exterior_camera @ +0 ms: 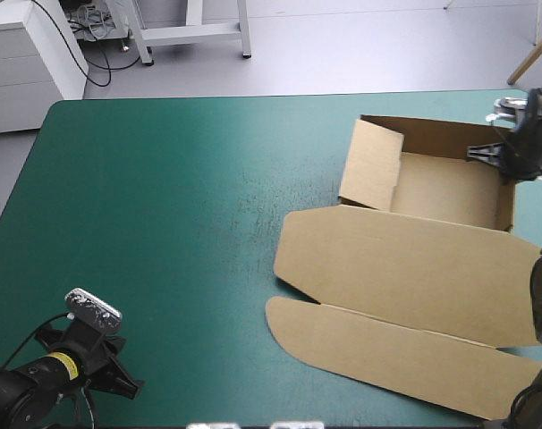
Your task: Fold the box
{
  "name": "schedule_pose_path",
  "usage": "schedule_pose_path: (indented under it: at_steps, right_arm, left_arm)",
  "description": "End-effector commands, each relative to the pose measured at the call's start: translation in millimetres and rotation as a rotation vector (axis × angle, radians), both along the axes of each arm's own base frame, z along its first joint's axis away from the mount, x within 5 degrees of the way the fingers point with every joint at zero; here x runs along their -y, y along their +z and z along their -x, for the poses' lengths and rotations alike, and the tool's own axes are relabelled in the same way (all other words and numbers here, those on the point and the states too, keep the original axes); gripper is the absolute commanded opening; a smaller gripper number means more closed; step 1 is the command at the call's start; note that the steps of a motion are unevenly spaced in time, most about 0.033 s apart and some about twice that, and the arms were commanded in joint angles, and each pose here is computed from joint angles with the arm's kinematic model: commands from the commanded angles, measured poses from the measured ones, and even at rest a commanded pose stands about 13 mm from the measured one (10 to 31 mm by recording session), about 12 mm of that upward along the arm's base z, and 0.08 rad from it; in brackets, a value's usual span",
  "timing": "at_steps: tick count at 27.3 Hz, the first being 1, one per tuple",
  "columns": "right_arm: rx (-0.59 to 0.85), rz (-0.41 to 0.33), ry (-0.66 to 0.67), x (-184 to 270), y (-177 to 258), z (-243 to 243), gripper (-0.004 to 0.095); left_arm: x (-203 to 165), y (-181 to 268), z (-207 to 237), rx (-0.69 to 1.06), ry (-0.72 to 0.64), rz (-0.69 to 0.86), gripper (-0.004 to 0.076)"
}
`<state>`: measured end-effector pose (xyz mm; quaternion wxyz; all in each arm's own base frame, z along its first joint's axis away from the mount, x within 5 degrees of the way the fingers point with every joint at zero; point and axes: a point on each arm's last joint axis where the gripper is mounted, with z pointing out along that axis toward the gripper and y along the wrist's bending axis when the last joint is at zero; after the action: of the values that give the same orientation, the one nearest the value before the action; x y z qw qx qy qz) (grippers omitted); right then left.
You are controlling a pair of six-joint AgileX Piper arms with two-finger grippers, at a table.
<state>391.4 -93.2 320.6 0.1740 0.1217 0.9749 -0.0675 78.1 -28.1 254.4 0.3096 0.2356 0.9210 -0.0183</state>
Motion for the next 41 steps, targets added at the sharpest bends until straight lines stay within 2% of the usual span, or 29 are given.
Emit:
schedule_pose_path:
  at_steps: [1,4,8,13,17,19,23,26,31,34,36,37,38,39,40,41]
  right_arm:
    - [0.075,0.113,-0.114,54,35,28,-0.0019]
    - [0.061,0.138,-0.212,92,35,46,-0.0019]
    - [0.071,0.096,-0.335,130,34,69,-0.0019]
    - [0.063,0.106,-0.428,160,34,91,-0.0018]
    - [0.069,0.099,-0.465,165,34,96,0.0005]
    - [0.076,0.086,-0.482,165,33,96,0.0081]
    - [0.081,0.068,-0.492,164,32,95,0.0326]
    - [0.091,0.074,-0.489,162,36,97,0.0410]
    - [0.130,0.085,-0.441,153,54,104,0.0400]
    - [0.172,0.088,-0.326,140,71,111,0.0397]
    - [0.213,0.089,-0.270,129,85,118,0.0356]
    - [0.260,0.081,-0.264,121,98,124,0.0262]
    - [0.305,0.077,-0.258,112,110,131,0.0124]
    - [0.330,0.067,-0.254,105,116,136,0.0040]
    - [0.362,0.062,-0.241,96,124,144,-0.0010]
    - [0.381,0.057,-0.237,89,129,152,-0.0004]
  left_arm:
    - [2,10,-5,0.059,0.000,0.031,-0.0010]
    - [2,10,-5,0.059,0.000,0.031,-0.0010]
    - [2,10,-5,0.059,0.000,0.031,-0.0010]
    - [2,10,-5,0.059,0.000,0.031,-0.0010]
    - [2,10,-5,0.063,-0.020,0.017,-0.0010]
    - [2,10,-5,0.063,-0.020,0.017,-0.0010]
    - [2,10,-5,0.063,-0.020,0.017,-0.0010]
    - [2,10,-5,0.063,-0.020,0.017,-0.0010]
    - [2,10,-5,0.063,-0.020,0.017,-0.0010]
    - [2,10,-5,0.063,-0.020,0.017,-0.0010]
    - [2,10,-5,0.063,-0.020,0.017,-0.0010]
    - [2,10,-5,0.063,-0.020,0.017,-0.0010]
    - [2,10,-5,0.063,-0.020,0.017,-0.0010]
    - [2,10,-5,0.063,-0.019,0.017,-0.0010]
    - [2,10,-5,0.063,-0.019,0.017,-0.0010]
    - [2,10,-5,0.063,-0.019,0.017,-0.0010]
